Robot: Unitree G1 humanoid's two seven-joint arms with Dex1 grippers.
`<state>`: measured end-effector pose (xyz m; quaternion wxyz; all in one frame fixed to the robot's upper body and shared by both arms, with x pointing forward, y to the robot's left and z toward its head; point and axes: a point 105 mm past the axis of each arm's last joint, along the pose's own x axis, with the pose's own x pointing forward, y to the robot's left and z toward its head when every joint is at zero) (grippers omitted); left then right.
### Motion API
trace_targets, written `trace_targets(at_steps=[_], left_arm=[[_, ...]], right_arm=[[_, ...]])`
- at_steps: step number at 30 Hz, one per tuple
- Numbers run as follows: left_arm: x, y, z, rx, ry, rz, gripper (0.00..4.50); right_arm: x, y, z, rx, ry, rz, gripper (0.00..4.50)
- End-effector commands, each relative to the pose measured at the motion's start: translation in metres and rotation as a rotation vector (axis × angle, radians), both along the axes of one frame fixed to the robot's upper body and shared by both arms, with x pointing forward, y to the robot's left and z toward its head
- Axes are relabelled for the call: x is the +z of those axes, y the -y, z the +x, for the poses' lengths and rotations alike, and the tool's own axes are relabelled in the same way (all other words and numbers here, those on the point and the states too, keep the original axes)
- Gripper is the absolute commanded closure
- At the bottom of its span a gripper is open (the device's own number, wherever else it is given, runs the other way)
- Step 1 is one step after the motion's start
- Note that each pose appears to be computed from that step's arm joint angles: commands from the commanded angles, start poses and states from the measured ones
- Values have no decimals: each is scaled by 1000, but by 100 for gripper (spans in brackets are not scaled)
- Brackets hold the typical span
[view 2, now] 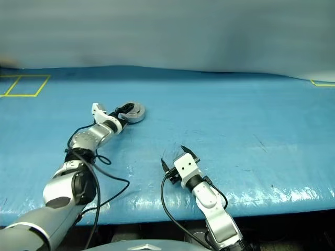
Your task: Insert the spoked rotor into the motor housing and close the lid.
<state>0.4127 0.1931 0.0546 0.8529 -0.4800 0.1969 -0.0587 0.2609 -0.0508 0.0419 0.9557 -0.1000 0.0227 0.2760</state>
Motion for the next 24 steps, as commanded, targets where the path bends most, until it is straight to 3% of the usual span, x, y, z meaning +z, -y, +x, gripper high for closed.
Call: trace_targets(at_steps=[1, 4, 6, 13, 18, 21, 24], left_arm=[[-67, -16, -58, -31, -293, 82, 3], [-65, -18, -90, -127, -255, 200, 3], [-59, -19, -105, -192, -186, 372, 3], [-28, -1, -128, -280, 177, 780, 3], [-17, 34, -138, -397, 450, 1117, 3], [-19, 49, -141, -447, 531, 1250, 3], [-11, 63, -141, -393, 595, 1196, 3]], right_arm=[[8, -5, 2, 31, 20, 23, 0], [7, -5, 4, 21, -10, 69, 0], [9, -3, 5, 16, -20, 93, 0], [7, 10, 6, -1, -48, 106, 0], [7, 21, 1, -11, -42, 86, 0], [6, 22, -7, 14, -2, 30, 0], [5, 24, -14, 3, 5, 29, 0]])
